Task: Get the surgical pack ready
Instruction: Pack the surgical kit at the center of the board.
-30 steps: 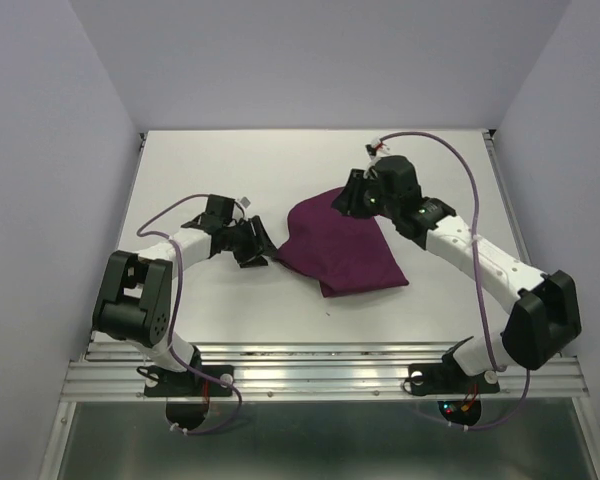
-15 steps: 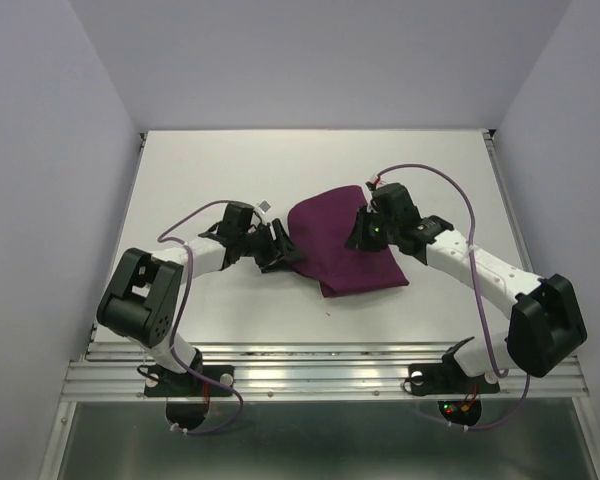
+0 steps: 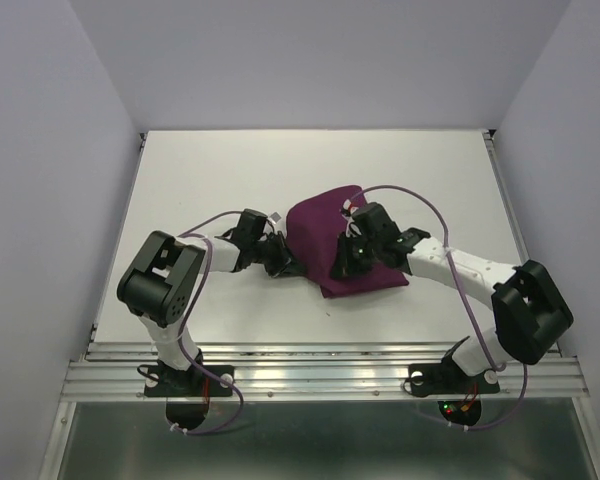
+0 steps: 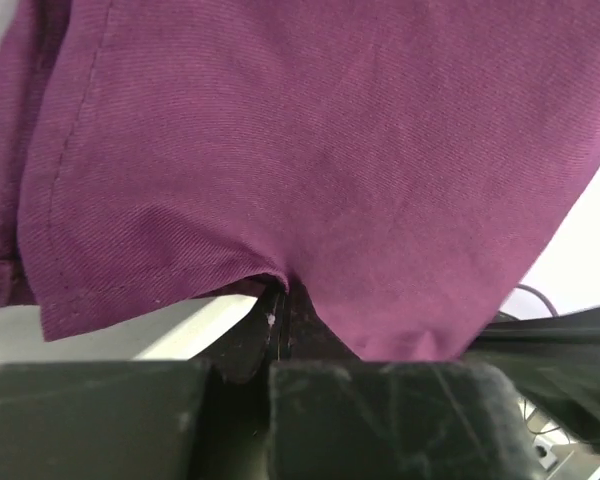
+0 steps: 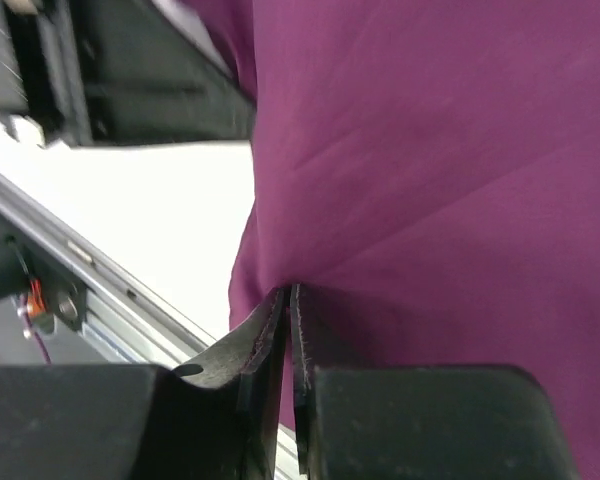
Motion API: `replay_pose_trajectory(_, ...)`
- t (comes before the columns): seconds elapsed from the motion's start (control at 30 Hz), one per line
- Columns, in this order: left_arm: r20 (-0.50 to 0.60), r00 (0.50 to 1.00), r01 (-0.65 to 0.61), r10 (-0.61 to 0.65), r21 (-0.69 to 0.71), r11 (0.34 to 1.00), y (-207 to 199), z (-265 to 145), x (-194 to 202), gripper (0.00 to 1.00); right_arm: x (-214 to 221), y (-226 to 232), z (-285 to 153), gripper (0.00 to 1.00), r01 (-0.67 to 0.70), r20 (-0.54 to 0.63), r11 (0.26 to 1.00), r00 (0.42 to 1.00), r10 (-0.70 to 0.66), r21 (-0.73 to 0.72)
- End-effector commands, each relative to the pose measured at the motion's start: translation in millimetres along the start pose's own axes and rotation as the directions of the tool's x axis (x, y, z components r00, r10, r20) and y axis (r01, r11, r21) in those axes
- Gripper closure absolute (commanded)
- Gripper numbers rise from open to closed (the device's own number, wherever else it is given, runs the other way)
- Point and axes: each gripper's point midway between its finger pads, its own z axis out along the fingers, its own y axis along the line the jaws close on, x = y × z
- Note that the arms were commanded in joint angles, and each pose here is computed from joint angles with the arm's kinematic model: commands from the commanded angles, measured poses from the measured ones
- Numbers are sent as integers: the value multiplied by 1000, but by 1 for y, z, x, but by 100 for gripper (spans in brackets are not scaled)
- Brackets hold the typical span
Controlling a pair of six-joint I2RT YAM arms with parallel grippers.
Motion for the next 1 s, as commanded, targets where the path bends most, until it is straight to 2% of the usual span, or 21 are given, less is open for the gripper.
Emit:
replay_pose_trajectory(0.0,24,998,-66,65,42,997,-20,-5,-8,100,25,4,16,89,-15,-64,998,998,11,-68)
replay_pose_trajectory(0.13,17,997,-76,76,10,997,-12,-10,-2,100,58,-24,35,92,-62,-142,998,988,61,-1)
replay_pose_trajectory(0.27,-11,995,-102,101,-41,994,0,-18,8,100,55,-28,26,94,-37,-127,999,991,41,33)
replay_pose_trajectory(0.5,3,980,-199,200,-92,976,-12,-38,-2,100,-34,4,-6,91,75,107,994,991,-82,74)
replay_pose_trajectory(0.53,-3,981,-195,196,-115,974,-10,-41,-2,97,-52,14,-10,89,84,147,994,985,-94,69)
replay_pose_trajectory(0.57,22,976,-212,216,-112,971,-17,-47,-9,90,-61,13,-10,89,92,172,991,979,-107,93)
replay_pose_trajectory(0.7,79,969,-221,234,-148,964,-18,-66,-22,80,-93,21,-5,88,92,224,991,968,-112,97)
replay_pose_trajectory(0.87,127,964,-211,235,-179,961,-9,-85,-37,80,-124,26,11,89,42,262,999,964,-44,15)
replay_pose_trajectory(0.97,127,966,-197,223,-191,962,2,-90,-39,80,-119,26,34,91,12,227,1000,974,-6,-27)
